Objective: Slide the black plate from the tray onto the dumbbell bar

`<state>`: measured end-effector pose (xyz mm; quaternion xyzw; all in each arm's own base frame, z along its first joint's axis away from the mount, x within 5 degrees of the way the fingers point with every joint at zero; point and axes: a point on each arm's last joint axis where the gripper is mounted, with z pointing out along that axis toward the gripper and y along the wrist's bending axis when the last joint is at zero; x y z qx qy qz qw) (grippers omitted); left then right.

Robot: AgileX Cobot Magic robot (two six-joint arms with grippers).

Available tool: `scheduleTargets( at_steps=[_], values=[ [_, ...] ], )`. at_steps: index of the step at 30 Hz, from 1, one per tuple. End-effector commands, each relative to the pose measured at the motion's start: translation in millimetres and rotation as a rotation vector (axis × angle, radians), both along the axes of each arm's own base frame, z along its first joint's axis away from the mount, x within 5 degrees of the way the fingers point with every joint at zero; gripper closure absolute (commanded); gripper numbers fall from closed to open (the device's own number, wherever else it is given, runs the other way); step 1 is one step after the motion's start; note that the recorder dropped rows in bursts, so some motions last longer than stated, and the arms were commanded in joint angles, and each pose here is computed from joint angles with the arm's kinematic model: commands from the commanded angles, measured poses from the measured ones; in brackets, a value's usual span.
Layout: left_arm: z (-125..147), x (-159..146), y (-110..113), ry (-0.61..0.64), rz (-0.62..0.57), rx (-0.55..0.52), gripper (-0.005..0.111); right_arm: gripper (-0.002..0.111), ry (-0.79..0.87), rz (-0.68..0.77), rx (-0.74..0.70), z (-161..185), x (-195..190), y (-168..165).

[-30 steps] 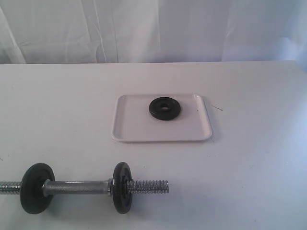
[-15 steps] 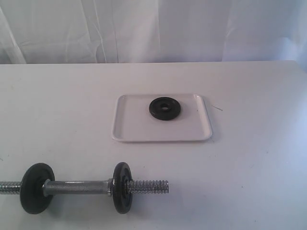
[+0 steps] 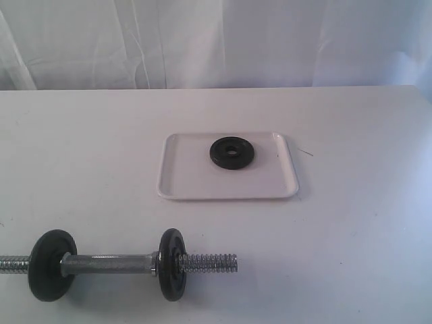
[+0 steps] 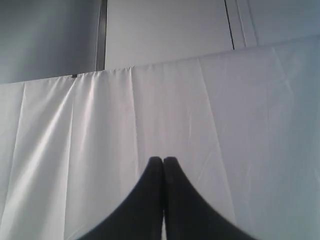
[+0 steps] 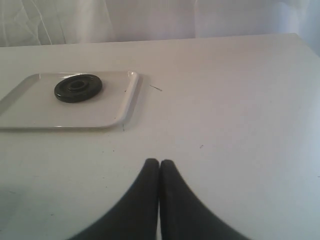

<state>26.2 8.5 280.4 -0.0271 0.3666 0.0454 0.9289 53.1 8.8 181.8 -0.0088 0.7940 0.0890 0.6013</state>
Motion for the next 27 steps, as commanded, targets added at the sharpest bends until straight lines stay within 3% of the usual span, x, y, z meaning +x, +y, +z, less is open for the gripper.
scheduleTargets(
  at_steps=[1, 2, 4, 5, 7, 8, 10, 13, 20, 23, 27],
  values=[
    [43, 14, -4, 0.193, -0.125, -0.080, 0.107, 0.108, -0.009, 0.002, 0.003, 1, 0, 0],
    [49, 20, -5, 0.264, -0.133, -0.073, 0.107, 0.108, -0.009, 0.002, 0.003, 1, 0, 0],
    [53, 46, -9, 0.537, -0.137, -0.031, 0.107, 0.108, -0.009, 0.002, 0.003, 1, 0, 0],
    [45, 62, -13, 0.771, -0.132, 0.032, 0.107, 0.108, -0.009, 0.002, 0.003, 1, 0, 0],
    [24, 78, -16, 1.074, -0.151, 0.095, 0.107, 0.108, -0.009, 0.002, 0.003, 1, 0, 0],
    [20, 80, -17, 1.115, -0.158, 0.097, 0.107, 0.108, -0.009, 0.002, 0.003, 1, 0, 0],
    [14, 79, -20, 1.179, -0.184, 0.110, 0.107, 0.108, -0.009, 0.002, 0.003, 1, 0, 0],
    [19, 77, -21, 1.125, -0.195, 0.105, 0.107, 0.108, -0.009, 0.002, 0.003, 1, 0, 0],
    [15, 76, -22, 1.165, -0.224, 0.073, 0.107, 0.108, -0.009, 0.002, 0.003, 1, 0, 0],
    [14, 83, -24, 1.111, -0.235, 0.073, 0.107, 0.108, -0.009, 0.002, 0.003, 1, 0, 0],
    [9, 94, -38, 1.255, -0.316, 0.184, 0.107, 0.108, -0.009, 0.002, 0.003, 1, 0, 0]
  ],
)
